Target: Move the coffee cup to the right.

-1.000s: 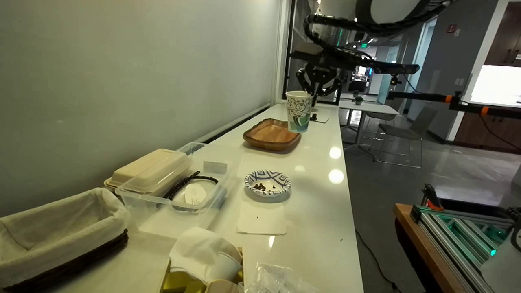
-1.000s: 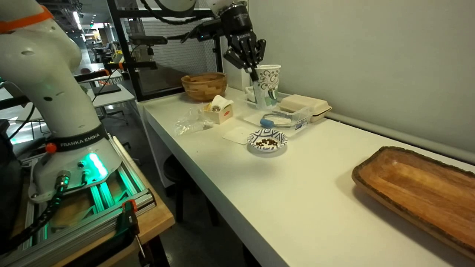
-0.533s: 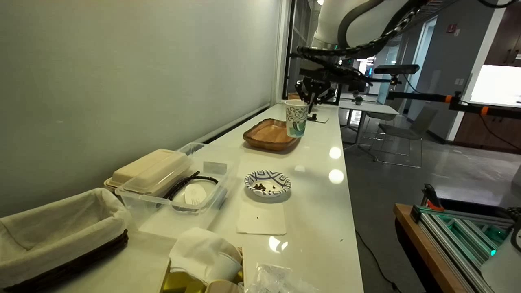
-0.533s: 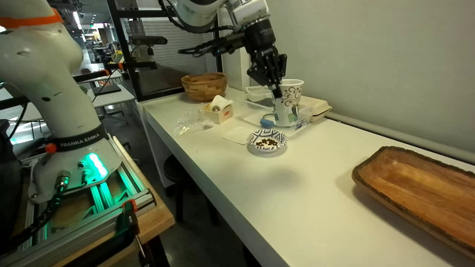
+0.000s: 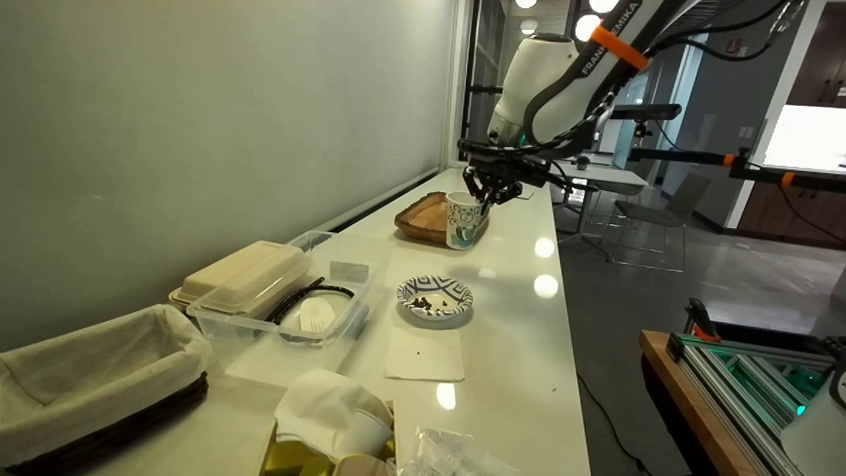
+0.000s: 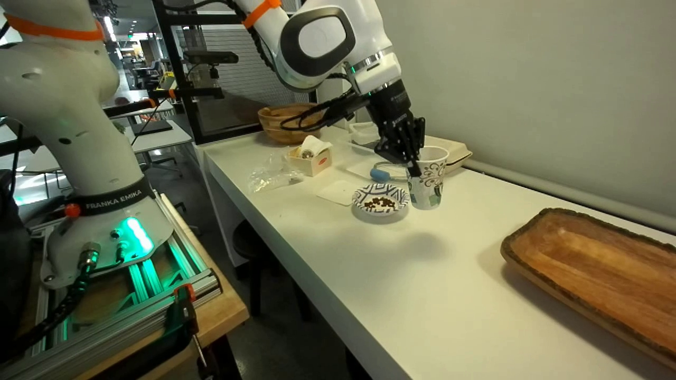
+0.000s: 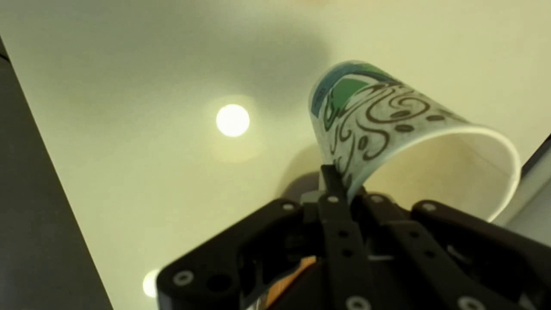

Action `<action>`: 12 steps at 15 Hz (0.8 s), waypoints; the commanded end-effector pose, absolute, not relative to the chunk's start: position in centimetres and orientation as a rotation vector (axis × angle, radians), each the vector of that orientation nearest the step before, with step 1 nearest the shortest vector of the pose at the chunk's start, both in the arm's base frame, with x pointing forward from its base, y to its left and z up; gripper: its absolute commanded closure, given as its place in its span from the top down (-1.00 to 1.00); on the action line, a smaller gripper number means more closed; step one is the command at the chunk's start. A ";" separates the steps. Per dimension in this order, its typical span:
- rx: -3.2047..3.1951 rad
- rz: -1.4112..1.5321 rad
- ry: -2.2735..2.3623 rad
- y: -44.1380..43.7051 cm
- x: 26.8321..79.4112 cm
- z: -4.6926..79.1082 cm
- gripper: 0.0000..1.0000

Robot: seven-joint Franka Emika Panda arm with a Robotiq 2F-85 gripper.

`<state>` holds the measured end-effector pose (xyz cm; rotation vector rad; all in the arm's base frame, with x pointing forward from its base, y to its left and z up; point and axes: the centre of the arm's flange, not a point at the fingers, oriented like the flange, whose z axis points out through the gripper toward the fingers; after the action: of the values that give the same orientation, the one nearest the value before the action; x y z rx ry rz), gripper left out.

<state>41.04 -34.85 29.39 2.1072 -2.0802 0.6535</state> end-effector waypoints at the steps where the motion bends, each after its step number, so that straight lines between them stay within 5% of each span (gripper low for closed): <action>1: 2.123 0.631 -2.112 -35.8 42.6 26.0 -0.98; 8: 2.176 0.634 -2.089 -35.8 43.1 23.0 -0.94; 9: 2.181 0.626 -2.088 -35.8 43.2 23.0 -0.42; 12: 2.160 0.664 -2.059 -35.3 43.4 24.8 -0.27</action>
<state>42.92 -35.32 23.71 2.1802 -2.0857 0.6128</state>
